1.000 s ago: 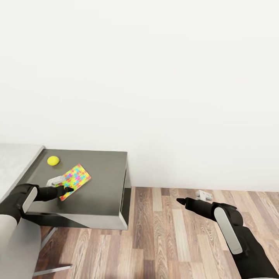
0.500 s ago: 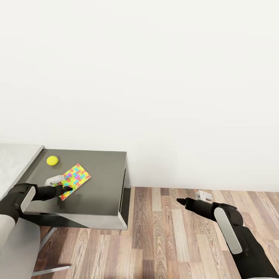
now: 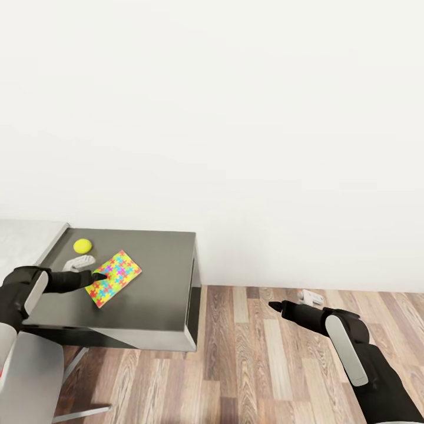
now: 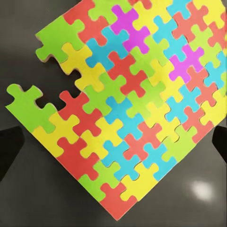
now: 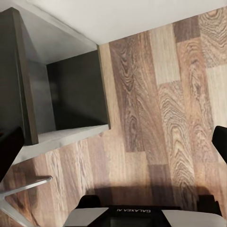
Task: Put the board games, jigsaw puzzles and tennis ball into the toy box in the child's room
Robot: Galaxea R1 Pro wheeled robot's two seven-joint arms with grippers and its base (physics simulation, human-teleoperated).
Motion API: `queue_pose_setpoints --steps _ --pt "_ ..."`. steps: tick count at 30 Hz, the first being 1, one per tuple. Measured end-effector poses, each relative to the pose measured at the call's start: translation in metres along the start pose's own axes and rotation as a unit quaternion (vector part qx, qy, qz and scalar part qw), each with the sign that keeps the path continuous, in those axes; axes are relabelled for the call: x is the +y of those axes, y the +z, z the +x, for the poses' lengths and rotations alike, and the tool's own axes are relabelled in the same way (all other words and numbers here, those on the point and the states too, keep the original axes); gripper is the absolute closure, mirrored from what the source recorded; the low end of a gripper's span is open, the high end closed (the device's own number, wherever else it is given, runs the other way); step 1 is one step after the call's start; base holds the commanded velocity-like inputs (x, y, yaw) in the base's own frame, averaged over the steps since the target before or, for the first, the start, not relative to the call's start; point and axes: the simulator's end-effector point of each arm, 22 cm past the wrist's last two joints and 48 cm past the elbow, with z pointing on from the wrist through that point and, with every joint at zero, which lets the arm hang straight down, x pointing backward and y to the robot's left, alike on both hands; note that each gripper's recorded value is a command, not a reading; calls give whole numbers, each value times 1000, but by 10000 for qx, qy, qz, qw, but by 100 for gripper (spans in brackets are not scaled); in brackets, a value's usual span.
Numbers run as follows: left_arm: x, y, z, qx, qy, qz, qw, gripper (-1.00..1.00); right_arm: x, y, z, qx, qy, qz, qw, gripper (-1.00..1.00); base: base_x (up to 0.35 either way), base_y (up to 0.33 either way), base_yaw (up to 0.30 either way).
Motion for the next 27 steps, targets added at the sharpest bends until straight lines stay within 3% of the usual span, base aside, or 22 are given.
queue_pose_setpoints --steps 27 --pt "2 -1 -2 -11 4 -98 10000 -100 0 0 0 -2 0 -2 10000 -100 83 47 0"
